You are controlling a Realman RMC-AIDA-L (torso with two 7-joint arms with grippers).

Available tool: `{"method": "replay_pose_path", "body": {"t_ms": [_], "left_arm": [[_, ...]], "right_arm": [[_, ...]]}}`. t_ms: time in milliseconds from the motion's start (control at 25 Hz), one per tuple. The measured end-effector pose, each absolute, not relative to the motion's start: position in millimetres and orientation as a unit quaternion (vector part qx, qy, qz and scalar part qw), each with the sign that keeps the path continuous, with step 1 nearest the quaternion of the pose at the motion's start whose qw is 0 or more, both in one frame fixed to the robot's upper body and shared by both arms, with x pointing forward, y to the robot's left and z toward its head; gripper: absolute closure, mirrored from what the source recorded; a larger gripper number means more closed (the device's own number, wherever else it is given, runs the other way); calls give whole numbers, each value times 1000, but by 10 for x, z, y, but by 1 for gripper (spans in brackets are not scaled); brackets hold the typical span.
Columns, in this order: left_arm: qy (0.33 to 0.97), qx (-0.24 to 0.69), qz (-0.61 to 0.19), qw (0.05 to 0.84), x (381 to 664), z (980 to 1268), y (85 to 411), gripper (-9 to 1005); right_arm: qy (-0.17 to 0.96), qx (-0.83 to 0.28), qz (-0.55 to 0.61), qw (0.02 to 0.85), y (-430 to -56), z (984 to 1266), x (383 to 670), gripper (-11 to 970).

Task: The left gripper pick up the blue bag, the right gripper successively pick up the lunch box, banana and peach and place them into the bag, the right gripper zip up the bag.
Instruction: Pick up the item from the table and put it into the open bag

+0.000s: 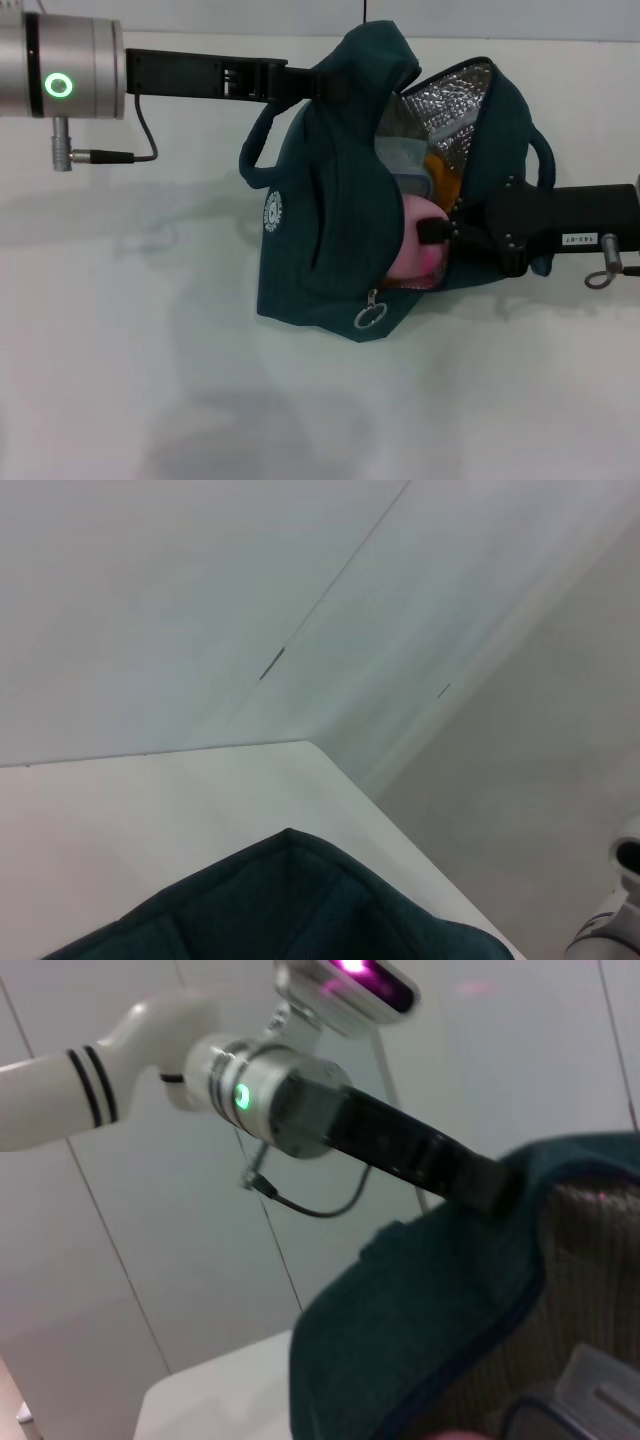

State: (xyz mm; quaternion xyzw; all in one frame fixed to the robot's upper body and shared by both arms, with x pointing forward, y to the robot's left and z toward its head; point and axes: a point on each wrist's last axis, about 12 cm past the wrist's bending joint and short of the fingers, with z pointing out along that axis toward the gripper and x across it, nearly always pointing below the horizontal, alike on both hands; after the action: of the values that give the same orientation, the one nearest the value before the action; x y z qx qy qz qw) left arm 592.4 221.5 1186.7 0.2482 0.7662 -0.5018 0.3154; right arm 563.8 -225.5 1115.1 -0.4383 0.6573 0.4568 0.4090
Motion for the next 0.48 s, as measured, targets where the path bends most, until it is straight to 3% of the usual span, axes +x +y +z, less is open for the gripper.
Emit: {"method": "replay_pose_path", "body": {"t_ms": [480], "left_arm": [[765,251,-502,315,5929,11873,2200,942]], "right_arm": [[661,-451,448,399,-2136,11135,5672,844]]}}
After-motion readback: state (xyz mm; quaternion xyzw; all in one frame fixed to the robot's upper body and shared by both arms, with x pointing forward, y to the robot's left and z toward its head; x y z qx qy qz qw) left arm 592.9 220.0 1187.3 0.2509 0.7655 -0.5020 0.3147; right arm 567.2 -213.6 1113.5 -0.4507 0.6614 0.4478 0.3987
